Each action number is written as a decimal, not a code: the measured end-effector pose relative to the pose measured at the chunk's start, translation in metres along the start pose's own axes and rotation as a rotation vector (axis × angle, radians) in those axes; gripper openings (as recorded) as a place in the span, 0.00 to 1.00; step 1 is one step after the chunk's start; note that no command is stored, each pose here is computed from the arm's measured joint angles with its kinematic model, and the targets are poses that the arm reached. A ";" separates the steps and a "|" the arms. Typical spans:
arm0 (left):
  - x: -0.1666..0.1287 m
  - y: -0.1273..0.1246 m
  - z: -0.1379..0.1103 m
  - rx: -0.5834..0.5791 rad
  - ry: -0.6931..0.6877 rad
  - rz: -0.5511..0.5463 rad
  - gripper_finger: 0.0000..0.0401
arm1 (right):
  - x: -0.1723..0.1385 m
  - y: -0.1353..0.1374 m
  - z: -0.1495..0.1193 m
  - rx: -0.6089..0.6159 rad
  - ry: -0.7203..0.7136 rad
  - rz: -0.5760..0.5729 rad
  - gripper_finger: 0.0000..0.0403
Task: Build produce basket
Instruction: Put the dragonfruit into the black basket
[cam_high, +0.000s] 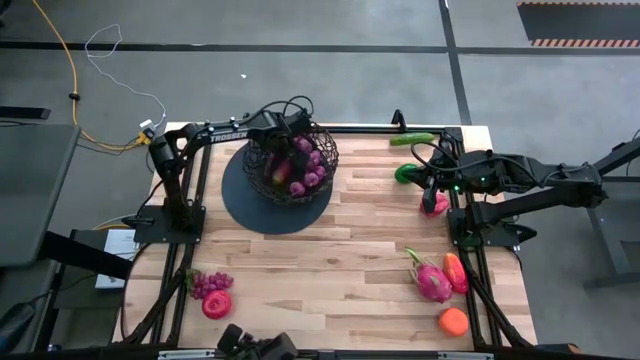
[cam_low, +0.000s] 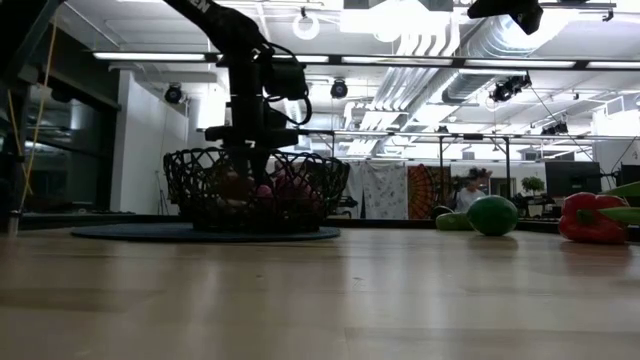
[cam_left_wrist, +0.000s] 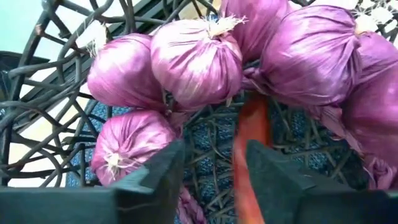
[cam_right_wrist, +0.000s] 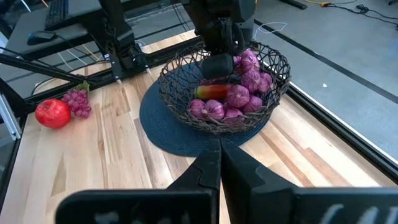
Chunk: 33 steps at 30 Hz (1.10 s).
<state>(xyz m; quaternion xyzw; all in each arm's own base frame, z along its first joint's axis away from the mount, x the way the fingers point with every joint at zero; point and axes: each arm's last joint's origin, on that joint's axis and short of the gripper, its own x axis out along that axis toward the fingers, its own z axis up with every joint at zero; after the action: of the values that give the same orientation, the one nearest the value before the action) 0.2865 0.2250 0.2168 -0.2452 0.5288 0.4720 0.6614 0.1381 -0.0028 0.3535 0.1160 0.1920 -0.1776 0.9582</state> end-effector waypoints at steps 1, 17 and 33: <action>0.000 0.000 0.000 0.006 0.000 -0.001 0.44 | 0.000 0.000 0.000 0.000 0.000 0.000 0.00; -0.121 0.019 -0.005 0.039 -0.307 -0.355 0.58 | 0.000 0.001 0.004 -0.043 -0.037 0.011 0.00; -0.212 0.021 -0.163 0.175 -1.168 -0.925 0.57 | -0.001 0.003 0.012 0.005 -0.122 -0.001 0.00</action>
<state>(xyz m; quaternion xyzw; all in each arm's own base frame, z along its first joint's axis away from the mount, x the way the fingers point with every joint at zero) 0.1928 0.0226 0.3651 -0.0984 -0.0297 0.1555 0.9825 0.1424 -0.0037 0.3645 0.1073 0.1326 -0.1852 0.9678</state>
